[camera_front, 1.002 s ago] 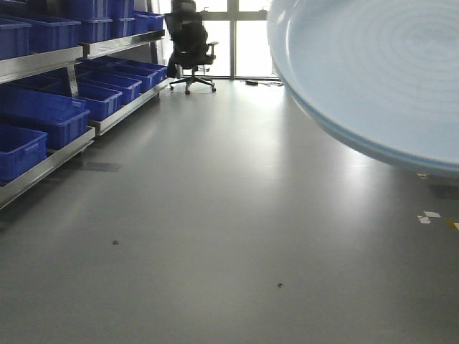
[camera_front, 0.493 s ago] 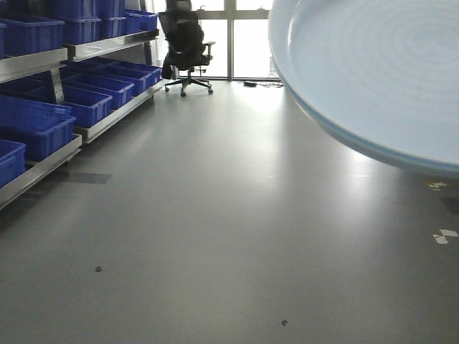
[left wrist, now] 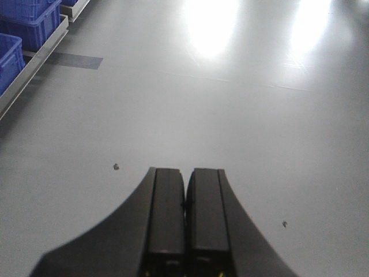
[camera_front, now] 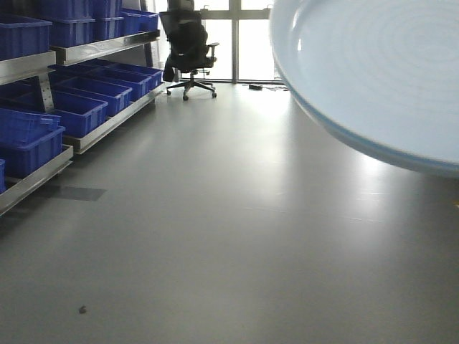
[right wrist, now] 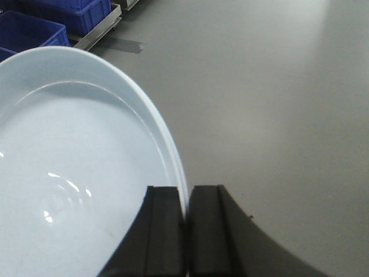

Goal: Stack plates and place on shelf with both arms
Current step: 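Carry the pale blue plate stack in the right gripper toward the bin shelf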

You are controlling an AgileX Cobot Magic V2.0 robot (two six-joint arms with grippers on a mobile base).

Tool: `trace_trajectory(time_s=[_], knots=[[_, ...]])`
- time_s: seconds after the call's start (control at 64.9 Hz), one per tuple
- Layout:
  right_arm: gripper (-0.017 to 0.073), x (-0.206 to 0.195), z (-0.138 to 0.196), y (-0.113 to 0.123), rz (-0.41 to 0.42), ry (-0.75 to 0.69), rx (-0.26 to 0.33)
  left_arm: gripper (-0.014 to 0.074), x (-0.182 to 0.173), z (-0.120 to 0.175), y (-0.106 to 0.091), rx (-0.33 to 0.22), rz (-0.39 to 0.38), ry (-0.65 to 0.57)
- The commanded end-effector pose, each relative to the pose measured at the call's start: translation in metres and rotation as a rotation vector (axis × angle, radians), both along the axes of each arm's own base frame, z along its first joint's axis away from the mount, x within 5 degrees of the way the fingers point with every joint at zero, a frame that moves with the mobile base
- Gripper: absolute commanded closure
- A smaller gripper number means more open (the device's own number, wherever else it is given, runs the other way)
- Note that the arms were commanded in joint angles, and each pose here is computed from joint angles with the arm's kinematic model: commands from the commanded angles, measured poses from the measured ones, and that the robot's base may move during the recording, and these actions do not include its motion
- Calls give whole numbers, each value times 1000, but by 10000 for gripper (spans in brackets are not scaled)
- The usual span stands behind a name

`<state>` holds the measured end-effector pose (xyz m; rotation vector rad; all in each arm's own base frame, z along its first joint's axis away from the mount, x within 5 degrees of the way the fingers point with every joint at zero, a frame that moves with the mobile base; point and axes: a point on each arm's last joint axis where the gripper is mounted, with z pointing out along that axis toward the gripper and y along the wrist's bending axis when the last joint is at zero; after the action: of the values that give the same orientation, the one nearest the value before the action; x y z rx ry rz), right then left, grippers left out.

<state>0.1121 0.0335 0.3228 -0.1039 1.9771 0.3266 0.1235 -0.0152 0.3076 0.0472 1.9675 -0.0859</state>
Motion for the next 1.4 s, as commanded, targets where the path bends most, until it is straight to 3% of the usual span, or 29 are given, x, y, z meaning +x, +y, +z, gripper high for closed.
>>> trace_trajectory(time_s=[0.0,1.387], knots=[[544,2,18,0,-11,-119,39,510,2,17,-2,-23,-17,-111],[544,2,18,0,-11,-116,38,510,2,17,-2,-23,-17,-111]])
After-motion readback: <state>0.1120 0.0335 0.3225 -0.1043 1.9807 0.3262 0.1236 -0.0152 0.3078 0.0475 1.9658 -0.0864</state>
